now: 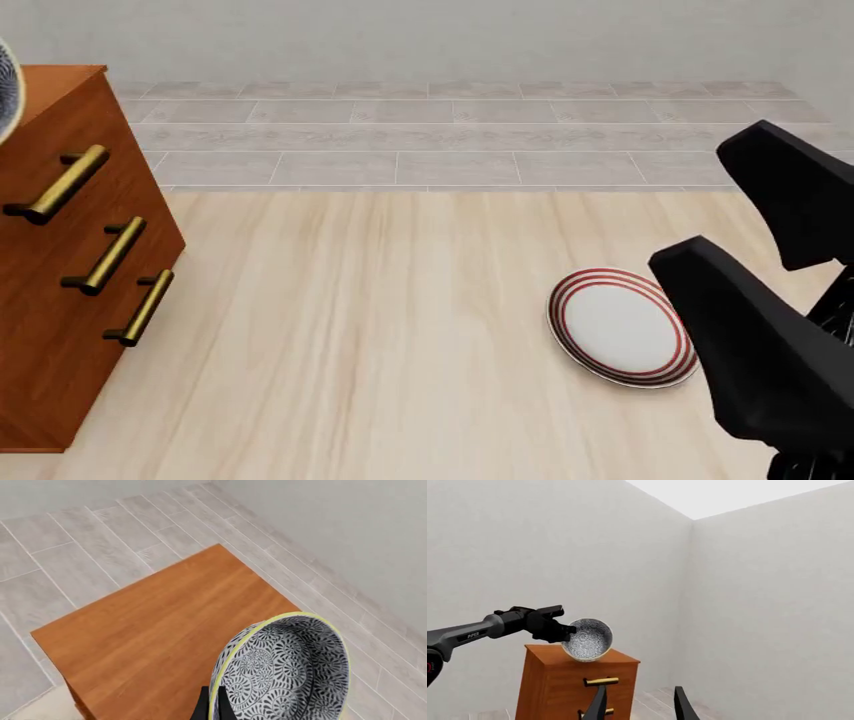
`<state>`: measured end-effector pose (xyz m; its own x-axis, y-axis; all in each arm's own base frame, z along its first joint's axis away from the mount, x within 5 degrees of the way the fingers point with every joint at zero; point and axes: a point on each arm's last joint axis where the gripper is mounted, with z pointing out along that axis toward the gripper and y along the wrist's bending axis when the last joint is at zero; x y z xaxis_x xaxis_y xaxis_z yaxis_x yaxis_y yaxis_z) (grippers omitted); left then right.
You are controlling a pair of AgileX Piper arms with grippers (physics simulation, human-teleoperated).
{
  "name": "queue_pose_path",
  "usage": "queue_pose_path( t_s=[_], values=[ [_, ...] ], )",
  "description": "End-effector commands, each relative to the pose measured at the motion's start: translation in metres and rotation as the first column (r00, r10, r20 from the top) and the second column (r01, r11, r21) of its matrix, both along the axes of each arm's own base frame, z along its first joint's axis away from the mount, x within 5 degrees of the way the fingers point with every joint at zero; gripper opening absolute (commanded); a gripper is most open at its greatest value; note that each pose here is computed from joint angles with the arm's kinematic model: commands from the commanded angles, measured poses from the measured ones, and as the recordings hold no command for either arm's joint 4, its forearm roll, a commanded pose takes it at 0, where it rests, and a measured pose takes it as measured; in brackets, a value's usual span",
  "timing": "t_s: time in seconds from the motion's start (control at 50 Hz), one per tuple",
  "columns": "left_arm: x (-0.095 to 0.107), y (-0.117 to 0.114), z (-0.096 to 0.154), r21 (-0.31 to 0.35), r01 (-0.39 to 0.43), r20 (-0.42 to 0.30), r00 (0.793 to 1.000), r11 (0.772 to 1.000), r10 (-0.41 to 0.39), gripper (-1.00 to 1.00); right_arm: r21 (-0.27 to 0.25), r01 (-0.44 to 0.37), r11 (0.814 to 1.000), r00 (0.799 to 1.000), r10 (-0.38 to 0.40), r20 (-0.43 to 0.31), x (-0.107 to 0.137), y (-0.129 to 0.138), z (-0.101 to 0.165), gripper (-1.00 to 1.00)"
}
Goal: Put the bowl on top of the cabinet.
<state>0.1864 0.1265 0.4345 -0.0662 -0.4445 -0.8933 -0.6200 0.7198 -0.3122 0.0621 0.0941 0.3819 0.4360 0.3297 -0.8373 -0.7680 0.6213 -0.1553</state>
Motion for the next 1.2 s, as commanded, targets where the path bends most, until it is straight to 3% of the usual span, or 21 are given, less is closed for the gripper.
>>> queue_pose_path(
  t_s=[0.02,0.26,0.7,1.2],
  values=[
    [-0.001,0.005,0.002,0.000,-0.023,0.014,1.000,1.000,0.023,-1.00,-0.002,0.000,1.000,1.000,0.000,0.001,0.000,0.000,0.000,1.00],
    [0.001,0.013,0.003,-0.005,-0.048,0.020,0.999,0.999,0.048,-1.00,-0.020,0.010,1.000,1.000,-0.010,0.013,0.001,0.002,-0.003,1.00],
    [-0.007,0.032,-0.019,-0.021,-0.128,-0.013,0.992,0.992,0.128,-1.00,-0.028,0.013,1.000,1.000,-0.013,0.016,0.003,0.005,-0.005,1.00],
    [-0.002,0.040,-0.028,-0.031,-0.141,-0.022,0.990,0.990,0.140,-1.00,-0.037,0.014,0.999,1.000,-0.014,0.018,0.004,0.007,-0.007,1.00]
  ],
)
